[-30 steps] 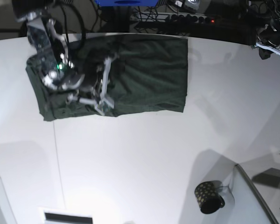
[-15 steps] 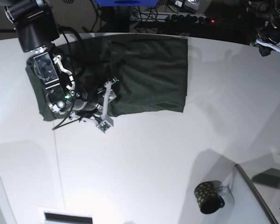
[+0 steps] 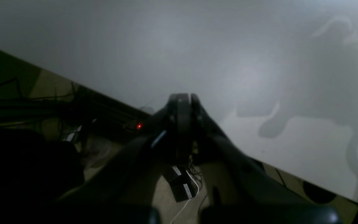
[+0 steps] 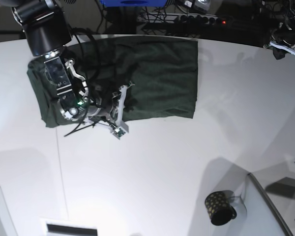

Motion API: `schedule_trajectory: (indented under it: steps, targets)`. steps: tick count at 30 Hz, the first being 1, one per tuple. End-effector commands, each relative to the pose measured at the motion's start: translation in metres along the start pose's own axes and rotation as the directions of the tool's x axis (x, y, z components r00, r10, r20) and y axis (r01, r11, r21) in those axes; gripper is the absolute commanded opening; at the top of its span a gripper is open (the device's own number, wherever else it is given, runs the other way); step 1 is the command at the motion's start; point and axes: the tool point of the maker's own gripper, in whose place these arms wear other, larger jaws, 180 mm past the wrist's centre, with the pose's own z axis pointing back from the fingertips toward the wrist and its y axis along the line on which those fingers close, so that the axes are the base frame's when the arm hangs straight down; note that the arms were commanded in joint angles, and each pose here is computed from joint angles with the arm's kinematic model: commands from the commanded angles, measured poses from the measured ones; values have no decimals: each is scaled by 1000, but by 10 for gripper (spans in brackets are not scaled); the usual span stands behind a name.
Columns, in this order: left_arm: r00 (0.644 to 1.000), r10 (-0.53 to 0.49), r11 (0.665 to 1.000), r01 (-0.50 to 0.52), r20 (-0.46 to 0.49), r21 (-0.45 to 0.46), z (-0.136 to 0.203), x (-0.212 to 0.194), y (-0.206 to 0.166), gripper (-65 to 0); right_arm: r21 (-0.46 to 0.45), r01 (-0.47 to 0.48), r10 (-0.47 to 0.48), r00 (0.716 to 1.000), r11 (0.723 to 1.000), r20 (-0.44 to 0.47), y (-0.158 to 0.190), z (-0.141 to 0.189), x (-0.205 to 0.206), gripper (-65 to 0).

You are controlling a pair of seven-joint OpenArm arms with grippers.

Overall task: Layout the t-shirt on the table in an organized manner, then fold the t-shirt properly
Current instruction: 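Smooth the folded shirt with the right gripper and withdraw it, then grasp both ends of the folded shirt with both grippers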

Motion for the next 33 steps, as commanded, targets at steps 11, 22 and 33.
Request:
schedule_trajectory:
  steps: [11,22,33]
  targets:
    - [999,-13,1000,13,45,8,4,15,5,-650,-44,-40,45,994,998,104,-18,16,48,-621]
    - [999,-14,1000,14,43,5,3,15,4,-650,-123,-28,35,998,992,50,-48,43,43,-318]
    - [997,-66,992,69,36,-105,-18,19,-43,-650,-325,429,-409,903,843,129,-188,148,-102,-144]
